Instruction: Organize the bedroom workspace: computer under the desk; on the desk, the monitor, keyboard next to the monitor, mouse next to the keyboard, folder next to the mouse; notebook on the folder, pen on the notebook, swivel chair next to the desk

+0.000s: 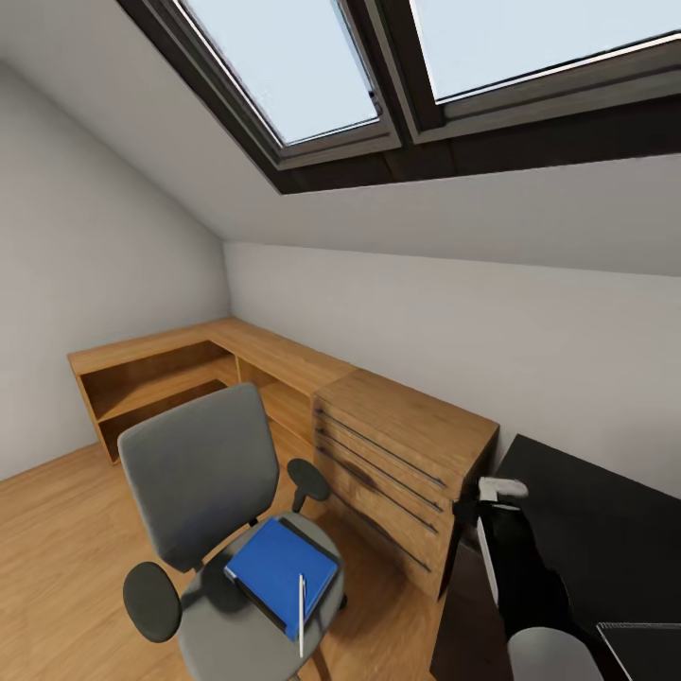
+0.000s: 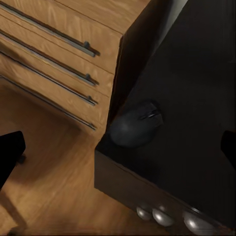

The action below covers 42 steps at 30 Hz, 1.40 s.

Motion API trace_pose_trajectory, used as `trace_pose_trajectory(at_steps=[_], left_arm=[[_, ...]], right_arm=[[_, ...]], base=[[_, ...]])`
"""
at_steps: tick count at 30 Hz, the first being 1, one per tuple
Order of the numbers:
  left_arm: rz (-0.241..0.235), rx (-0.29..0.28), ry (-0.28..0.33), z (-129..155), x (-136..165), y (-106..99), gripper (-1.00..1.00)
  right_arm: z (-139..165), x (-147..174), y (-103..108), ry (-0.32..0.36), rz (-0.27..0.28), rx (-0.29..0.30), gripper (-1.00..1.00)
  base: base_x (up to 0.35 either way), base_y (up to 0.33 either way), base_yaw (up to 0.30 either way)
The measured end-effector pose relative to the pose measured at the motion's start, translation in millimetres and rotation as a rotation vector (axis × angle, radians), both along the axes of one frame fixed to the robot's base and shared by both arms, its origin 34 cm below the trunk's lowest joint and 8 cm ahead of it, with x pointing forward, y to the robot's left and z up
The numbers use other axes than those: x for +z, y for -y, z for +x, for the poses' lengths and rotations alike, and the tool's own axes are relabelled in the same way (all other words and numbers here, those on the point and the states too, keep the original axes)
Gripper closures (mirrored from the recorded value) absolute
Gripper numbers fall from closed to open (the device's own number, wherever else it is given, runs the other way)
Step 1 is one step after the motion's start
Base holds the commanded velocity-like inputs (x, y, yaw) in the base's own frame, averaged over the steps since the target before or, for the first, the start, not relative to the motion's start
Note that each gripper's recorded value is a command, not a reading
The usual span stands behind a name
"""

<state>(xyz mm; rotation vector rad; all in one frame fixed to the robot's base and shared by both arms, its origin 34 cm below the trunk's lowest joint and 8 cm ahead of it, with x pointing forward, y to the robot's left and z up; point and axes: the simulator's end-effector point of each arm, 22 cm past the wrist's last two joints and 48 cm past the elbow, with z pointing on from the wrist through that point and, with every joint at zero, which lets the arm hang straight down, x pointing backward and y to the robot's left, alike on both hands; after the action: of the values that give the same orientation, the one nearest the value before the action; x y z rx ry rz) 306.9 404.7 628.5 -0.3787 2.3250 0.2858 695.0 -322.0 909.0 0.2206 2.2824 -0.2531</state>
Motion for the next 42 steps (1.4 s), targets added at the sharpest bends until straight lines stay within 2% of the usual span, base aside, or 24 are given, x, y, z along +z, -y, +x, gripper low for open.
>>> trace_pose_trajectory(at_steps=[4,8,11,20,26,30,35,42], left_arm=[[0.000,0.000,0.000,0,0,0,-1.00],[0.000,0.000,0.001,0,0,0,-1.00],[-0.001,0.000,0.000,0,0,0,-1.00],[-0.001,-0.001,0.000,0,0,0,-1.00],[-0.002,-0.002,0.000,0,0,0,-1.00],[-0.002,-0.001,0.000,0,0,0,-1.00],[-0.002,0.000,-0.001,0,0,0,-1.00],[-0.002,0.000,-0.001,0,0,0,-1.00]], right_arm=[[-15,-15,16,-0.058,0.042,-0.056,-1.00],[-22,-20,24,-0.082,0.058,-0.077,-1.00],[-24,-20,32,-0.085,0.051,-0.085,-1.00],[-25,-20,40,-0.087,0.041,-0.092,-1.00],[-29,-20,60,-0.091,0.025,-0.115,-1.00],[-30,-22,63,-0.095,0.030,-0.118,-1.00],[-26,-24,53,-0.079,0.089,-0.095,-1.00],[-25,-25,49,-0.078,0.104,-0.086,-1.00]], base=[[0.044,0.000,0.000],[0.253,0.000,0.000],[0.215,0.000,0.000],[0.055,0.000,0.000],[0.199,0.000,0.000],[0.241,0.000,0.000],[0.069,0.000,0.000],[0.010,0.000,0.000]])
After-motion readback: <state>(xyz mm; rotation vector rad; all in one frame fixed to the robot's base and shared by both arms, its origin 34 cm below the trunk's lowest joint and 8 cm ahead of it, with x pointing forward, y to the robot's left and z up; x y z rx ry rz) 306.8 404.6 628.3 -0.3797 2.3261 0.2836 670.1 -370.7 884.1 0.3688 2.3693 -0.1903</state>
